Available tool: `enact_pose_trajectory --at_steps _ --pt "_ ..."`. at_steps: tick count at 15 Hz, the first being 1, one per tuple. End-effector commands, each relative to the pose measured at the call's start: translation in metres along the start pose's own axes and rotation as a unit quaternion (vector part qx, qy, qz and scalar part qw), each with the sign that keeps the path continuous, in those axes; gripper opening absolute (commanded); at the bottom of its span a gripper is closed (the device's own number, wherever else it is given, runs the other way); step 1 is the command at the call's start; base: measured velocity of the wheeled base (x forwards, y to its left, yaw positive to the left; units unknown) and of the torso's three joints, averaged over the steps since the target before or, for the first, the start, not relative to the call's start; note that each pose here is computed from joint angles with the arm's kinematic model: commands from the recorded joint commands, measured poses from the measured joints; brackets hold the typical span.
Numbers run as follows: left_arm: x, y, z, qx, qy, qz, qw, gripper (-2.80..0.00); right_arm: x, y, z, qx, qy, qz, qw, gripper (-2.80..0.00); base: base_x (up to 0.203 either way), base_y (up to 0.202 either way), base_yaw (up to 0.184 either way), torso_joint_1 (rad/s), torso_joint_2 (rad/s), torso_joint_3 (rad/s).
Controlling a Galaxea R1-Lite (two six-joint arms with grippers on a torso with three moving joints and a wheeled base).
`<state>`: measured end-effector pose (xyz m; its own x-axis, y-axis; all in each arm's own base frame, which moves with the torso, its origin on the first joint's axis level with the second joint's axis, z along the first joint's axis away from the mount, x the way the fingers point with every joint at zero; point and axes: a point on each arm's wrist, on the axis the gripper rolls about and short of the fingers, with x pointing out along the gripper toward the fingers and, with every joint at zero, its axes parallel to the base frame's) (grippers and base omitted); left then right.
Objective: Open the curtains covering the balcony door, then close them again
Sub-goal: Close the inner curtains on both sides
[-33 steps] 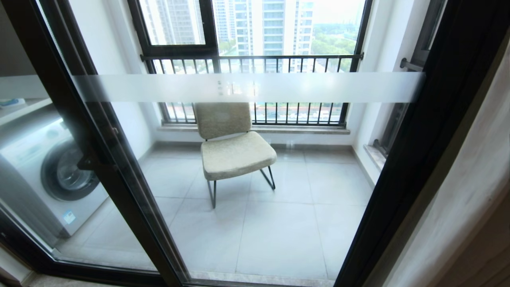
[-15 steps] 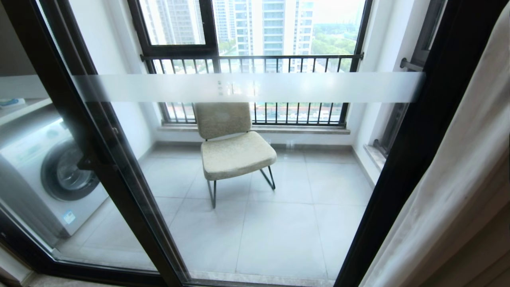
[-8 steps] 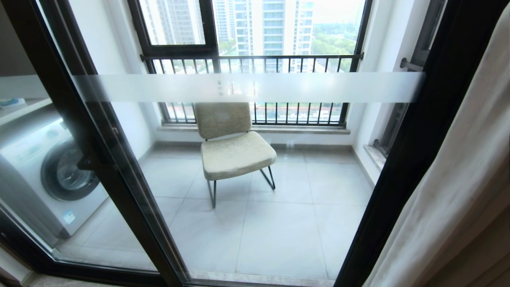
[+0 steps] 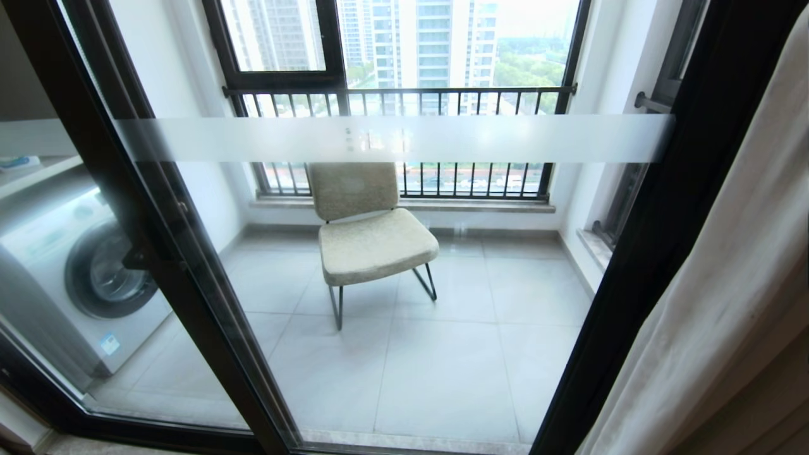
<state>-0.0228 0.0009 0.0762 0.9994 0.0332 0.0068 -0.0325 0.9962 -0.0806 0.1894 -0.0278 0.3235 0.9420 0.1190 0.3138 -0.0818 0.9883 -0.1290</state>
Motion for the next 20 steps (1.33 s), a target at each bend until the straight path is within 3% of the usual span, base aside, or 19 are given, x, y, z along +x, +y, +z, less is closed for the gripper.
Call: enact_pose_trajectory --at_steps 1,20 --pt "0.0 0.0 0.0 0.0 0.0 0.0 1.0 -2.8 -0.0003 0.0001 -0.0007 0.0 0.0 0.001 1.0 -2.8 0.0 0.0 0.0 0.0 0.0 0.0" --pt "0.0 0.0 0.0 0.0 0.0 0.0 1.0 -2.8 -0.0009 0.0004 -0.0016 0.0 0.002 0.001 1.0 -2.8 0.0 0.0 0.0 0.0 0.0 0.0"
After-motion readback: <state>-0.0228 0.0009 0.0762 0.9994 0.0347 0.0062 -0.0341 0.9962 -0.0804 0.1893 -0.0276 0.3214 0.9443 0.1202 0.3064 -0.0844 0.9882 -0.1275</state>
